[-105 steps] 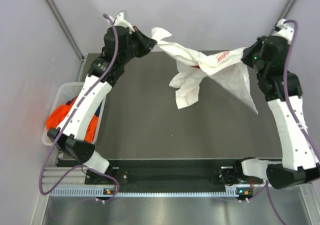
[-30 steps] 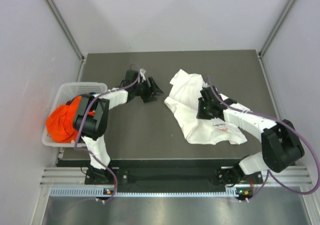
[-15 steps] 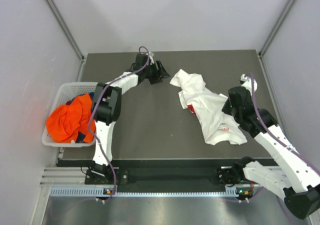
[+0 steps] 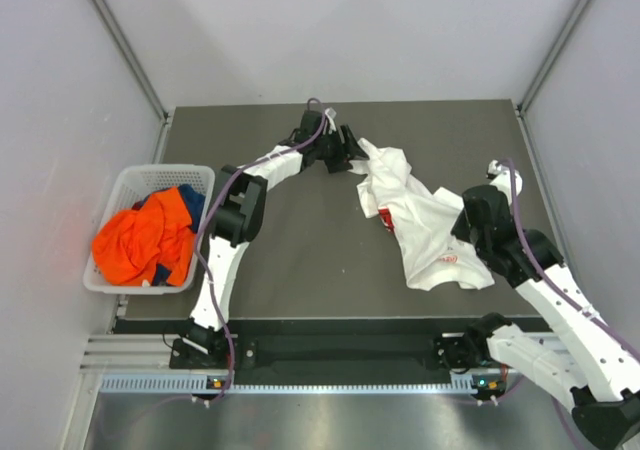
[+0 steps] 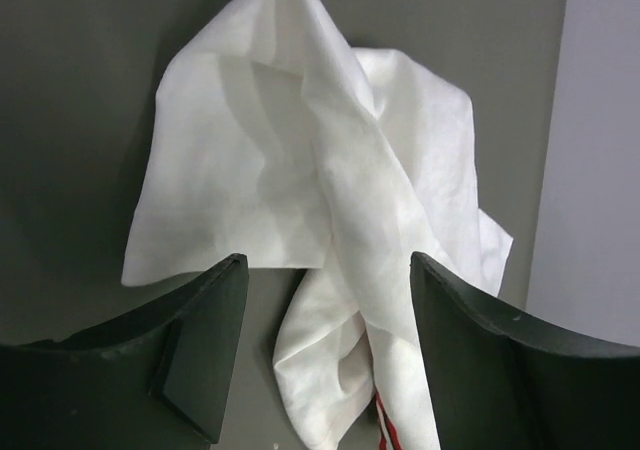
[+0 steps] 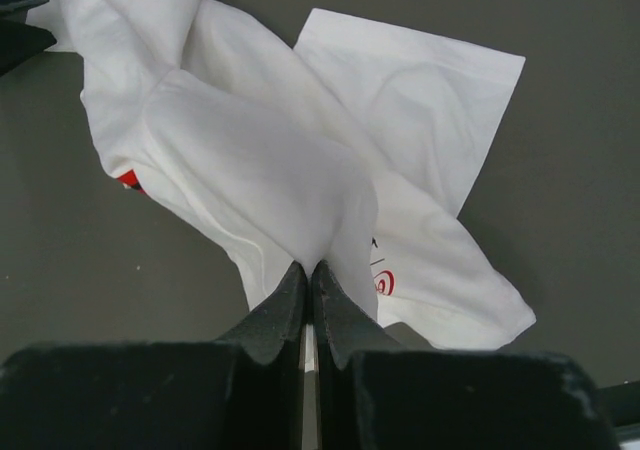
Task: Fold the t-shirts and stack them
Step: Flatten the tshirt out
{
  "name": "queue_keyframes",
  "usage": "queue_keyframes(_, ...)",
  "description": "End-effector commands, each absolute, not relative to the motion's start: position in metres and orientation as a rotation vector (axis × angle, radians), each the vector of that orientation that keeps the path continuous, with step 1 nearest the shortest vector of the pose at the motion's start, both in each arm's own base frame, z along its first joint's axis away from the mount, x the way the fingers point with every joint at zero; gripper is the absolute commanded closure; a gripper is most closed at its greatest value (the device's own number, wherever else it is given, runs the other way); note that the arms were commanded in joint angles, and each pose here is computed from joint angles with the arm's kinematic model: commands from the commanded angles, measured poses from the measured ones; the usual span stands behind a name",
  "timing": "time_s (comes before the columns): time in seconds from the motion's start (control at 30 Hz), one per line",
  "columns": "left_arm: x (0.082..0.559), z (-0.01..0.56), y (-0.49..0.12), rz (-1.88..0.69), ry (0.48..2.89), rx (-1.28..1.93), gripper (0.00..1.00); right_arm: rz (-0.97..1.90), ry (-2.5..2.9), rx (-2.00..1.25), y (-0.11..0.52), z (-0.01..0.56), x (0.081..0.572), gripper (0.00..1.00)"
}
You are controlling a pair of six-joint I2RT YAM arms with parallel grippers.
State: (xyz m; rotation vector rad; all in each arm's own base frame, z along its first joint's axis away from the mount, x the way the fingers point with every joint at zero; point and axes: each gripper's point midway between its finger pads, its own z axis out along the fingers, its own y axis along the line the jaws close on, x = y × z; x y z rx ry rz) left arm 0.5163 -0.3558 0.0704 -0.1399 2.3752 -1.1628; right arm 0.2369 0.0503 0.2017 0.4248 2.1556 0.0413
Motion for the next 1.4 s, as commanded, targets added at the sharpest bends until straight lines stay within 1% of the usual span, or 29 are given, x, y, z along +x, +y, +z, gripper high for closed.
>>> queue_keyframes(0.0, 0.536, 0.095, -0.363, -1.239, 2.291, -0.213, 0.29, 0.044, 2.156, 0.412, 0.048, 0.199, 0.234, 1.0)
queue_keyframes(0.3, 0.549, 0.099, -0.376, -1.355, 2.223, -0.334, 0.28, 0.081, 2.156, 0.384, 0.053, 0.197, 0.233, 1.0)
queue_keyframes(0.33, 0.551, 0.091, -0.377, -1.348, 2.234, -0.344, 0.28, 0.082, 2.153, 0.383, 0.053, 0.198, 0.233, 1.0)
queue_keyframes(0.47, 0.562, 0.093, -0.386, -1.387, 2.213, -0.337, 0.29, 0.092, 2.148, 0.375, 0.054, 0.199, 0.234, 1.0)
queue_keyframes(0.5, 0.564, 0.084, -0.386, -1.377, 2.222, -0.353, 0.29, 0.093, 2.147, 0.372, 0.055, 0.198, 0.234, 1.0)
queue_keyframes(0.53, 0.565, 0.082, -0.385, -1.375, 2.223, -0.36, 0.29, 0.097, 2.145, 0.372, 0.055, 0.199, 0.235, 1.0)
queue_keyframes(0.6, 0.568, 0.077, -0.387, -1.393, 2.218, -0.375, 0.35, 0.106, 2.139, 0.364, 0.057, 0.2, 0.237, 1.0)
queue_keyframes(0.63, 0.567, 0.077, -0.389, -1.411, 2.215, -0.371, 0.41, 0.101, 2.139, 0.363, 0.057, 0.198, 0.238, 1.0)
queue_keyframes(0.67, 0.568, 0.081, -0.39, -1.439, 2.199, -0.375, 0.64, 0.099, 2.139, 0.362, 0.057, 0.198, 0.238, 1.0)
queue_keyframes(0.7, 0.567, 0.084, -0.392, -1.46, 2.194, -0.372, 0.8, 0.095, 2.132, 0.36, 0.057, 0.199, 0.24, 1.0)
queue_keyframes(0.73, 0.565, 0.093, -0.393, -1.494, 2.185, -0.353, 0.93, 0.08, 2.127, 0.365, 0.055, 0.199, 0.243, 1.0)
queue_keyframes(0.77, 0.566, 0.101, -0.392, -1.505, 2.17, -0.345, 1.0, 0.072, 2.111, 0.37, 0.054, 0.203, 0.246, 1.0)
queue_keyframes(0.83, 0.567, 0.14, -0.386, -1.482, 2.12, -0.302, 1.0, 0.048, 2.079, 0.379, 0.053, 0.214, 0.257, 1.0)
queue_keyframes(0.87, 0.57, 0.154, -0.378, -1.43, 2.097, -0.258, 1.0, 0.055, 2.038, 0.379, 0.054, 0.235, 0.264, 1.0)
queue_keyframes(0.9, 0.566, 0.188, -0.368, -1.383, 2.082, -0.25, 1.0, 0.038, 2.031, 0.378, 0.055, 0.242, 0.272, 1.0)
queue_keyframes(0.93, 0.569, 0.203, -0.357, -1.316, 2.064, -0.26, 1.0, 0.048, 1.95, 0.392, 0.055, 0.277, 0.282, 1.0)
queue_keyframes(0.97, 0.57, 0.22, -0.345, -1.249, 2.041, -0.229, 1.0, 0.019, 1.92, 0.371, 0.052, 0.292, 0.288, 1.0)
queue_keyframes(1.0, 0.56, 0.261, -0.331, -1.214, 2.006, -0.224, 1.0, -0.043, 1.893, 0.38, 0.046, 0.304, 0.298, 1.0)
queue_keyframes(1.03, 0.556, 0.279, -0.322, -1.18, 1.988, -0.221, 1.0, -0.062, 1.841, 0.385, 0.042, 0.325, 0.305, 1.0)
queue_keyframes(1.07, 0.557, 0.296, -0.307, -1.112, 1.954, -0.219, 1.0, -0.084, 1.769, 0.371, 0.036, 0.363, 0.308, 1.0)
queue_keyframes(1.1, 0.545, 0.338, -0.294, -1.083, 1.889, -0.204, 1.0, -0.134, 1.739, 0.383, 0.029, 0.377, 0.313, 1.0)
queue_keyframes(1.13, 0.537, 0.346, -0.283, -1.027, 1.903, -0.22, 1.0, -0.136, 1.696, 0.375, 0.027, 0.397, 0.315, 1.0)
queue_keyframes(1.17, 0.53, 0.361, -0.273, -0.973, 1.879, -0.2, 1.0, -0.136, 1.613, 0.351, 0.022, 0.435, 0.315, 1.0)
queue_keyframes(1.2, 0.518, 0.391, -0.257, -0.918, 1.828, -0.217, 1.0, -0.14, 1.589, 0.332, 0.023, 0.448, 0.318, 1.0)
queue_keyframes(1.23, 0.509, 0.398, -0.25, -0.886, 1.835, -0.216, 1.0, -0.116, 1.539, 0.316, 0.023, 0.474, 0.316, 1.0)
queue_keyframes(1.3, 0.49, 0.421, -0.234, -0.83, 1.81, -0.202, 1.0, -0.133, 1.523, 0.249, 0.025, 0.489, 0.315, 1.0)
queue_keyframes(1.37, 0.474, 0.412, -0.226, -0.792, 1.874, -0.201, 1.0, -0.118, 1.532, 0.203, 0.028, 0.492, 0.31, 1.0)
